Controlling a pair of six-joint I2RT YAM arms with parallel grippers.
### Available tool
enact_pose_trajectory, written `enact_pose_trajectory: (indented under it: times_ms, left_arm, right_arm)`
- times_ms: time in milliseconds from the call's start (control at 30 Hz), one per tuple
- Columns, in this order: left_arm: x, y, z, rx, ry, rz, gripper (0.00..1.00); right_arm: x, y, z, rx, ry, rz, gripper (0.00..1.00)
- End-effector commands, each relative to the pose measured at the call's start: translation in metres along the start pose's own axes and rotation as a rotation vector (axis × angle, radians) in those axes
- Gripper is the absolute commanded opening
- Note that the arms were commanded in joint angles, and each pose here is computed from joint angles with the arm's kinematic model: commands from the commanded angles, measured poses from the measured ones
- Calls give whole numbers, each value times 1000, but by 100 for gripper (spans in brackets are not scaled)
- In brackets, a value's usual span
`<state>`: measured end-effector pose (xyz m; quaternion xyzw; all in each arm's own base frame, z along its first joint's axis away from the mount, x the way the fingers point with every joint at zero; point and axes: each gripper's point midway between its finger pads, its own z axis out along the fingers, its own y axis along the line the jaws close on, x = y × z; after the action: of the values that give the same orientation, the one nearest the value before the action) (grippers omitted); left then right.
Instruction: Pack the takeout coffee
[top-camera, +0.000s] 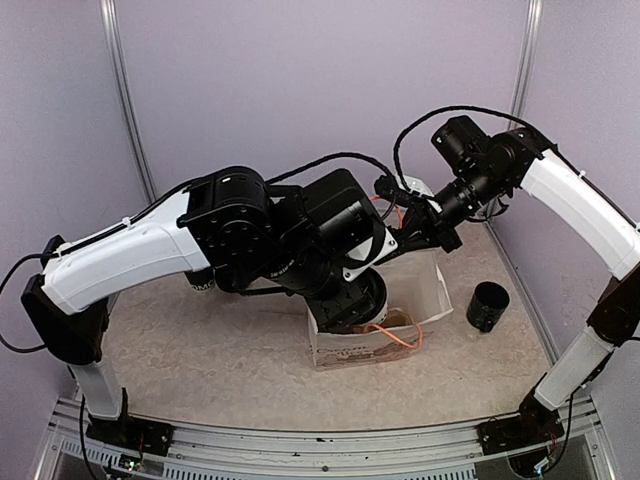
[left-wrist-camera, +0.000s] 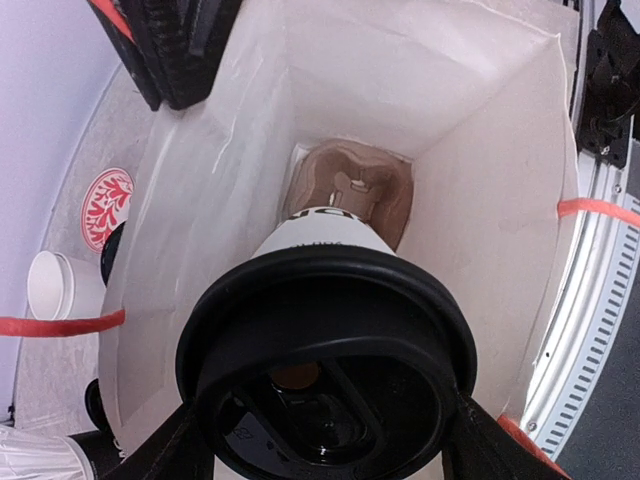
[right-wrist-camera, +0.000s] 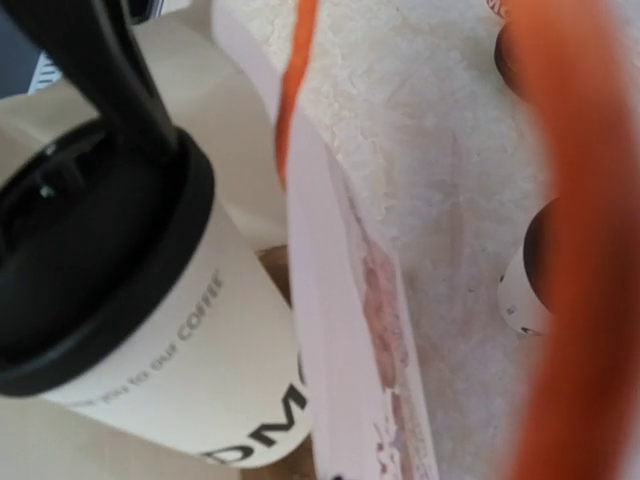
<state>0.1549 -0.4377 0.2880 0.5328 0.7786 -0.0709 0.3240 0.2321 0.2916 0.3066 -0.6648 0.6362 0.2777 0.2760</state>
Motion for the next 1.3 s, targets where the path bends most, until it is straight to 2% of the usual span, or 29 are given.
enact_pose_trajectory:
  times_ms: [0,367,800,1000,1133,1267]
  left_arm:
    - [12,4,11,-73,47,60,68]
    - [29,4,35,-118,116,104,68]
    - [45,2,40,-153,164,166,68]
    - [46,-4,36,-170,159,188,68]
    - [46,-10,30,-179,157,203,68]
    - [49,-18,26,-189,162,239,68]
  right_arm:
    - [-3,6,0,-21,-17,1,0]
    - [-5,14,0,-36,-15,-21,2]
    - [-4,17,5,-40,-9,-29,5]
    - [-25,29,-14,-56,-73,-69,33]
    - [-43,30,-40,-18,-141,-119,42]
    - [-59,27,-67,20,-211,-146,43]
